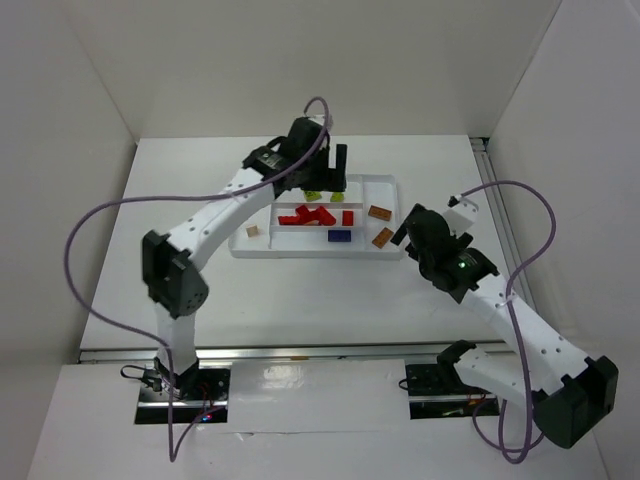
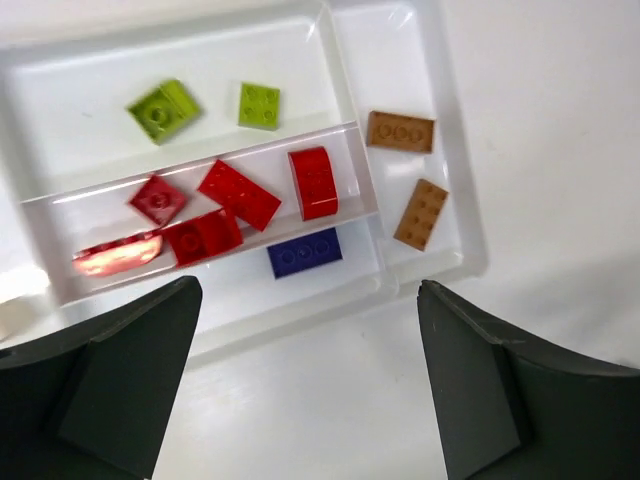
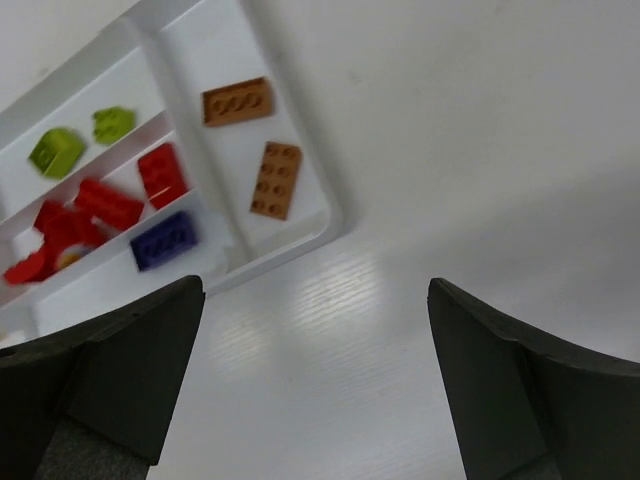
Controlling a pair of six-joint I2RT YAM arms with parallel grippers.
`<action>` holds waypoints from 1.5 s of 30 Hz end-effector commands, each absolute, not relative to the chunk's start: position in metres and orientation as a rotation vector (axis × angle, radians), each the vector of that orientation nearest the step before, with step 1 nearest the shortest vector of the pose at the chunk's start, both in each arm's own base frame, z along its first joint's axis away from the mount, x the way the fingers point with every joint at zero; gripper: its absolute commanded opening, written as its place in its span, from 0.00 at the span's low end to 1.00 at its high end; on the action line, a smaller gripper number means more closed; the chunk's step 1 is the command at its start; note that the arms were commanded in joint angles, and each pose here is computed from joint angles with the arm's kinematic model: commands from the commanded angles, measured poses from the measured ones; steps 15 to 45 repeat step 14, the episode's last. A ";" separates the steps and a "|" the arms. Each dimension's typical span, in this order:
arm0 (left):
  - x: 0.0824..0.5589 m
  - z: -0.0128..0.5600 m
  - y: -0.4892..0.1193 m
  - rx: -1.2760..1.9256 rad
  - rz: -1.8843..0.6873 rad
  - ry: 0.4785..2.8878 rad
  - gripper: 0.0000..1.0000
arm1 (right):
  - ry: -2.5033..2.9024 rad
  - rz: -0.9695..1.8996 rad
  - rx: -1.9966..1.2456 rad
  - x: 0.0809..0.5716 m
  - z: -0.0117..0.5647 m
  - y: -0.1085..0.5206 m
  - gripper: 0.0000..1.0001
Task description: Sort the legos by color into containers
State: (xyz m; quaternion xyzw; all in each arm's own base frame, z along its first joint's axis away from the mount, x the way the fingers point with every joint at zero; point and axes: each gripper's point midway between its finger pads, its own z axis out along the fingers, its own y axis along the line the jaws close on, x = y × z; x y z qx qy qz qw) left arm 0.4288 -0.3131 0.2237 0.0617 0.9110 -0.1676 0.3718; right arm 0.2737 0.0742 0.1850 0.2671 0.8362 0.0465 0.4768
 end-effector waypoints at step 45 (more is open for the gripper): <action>0.359 0.309 -0.110 -0.129 -0.106 2.047 1.00 | 1.809 -0.274 0.963 0.283 0.220 0.009 0.99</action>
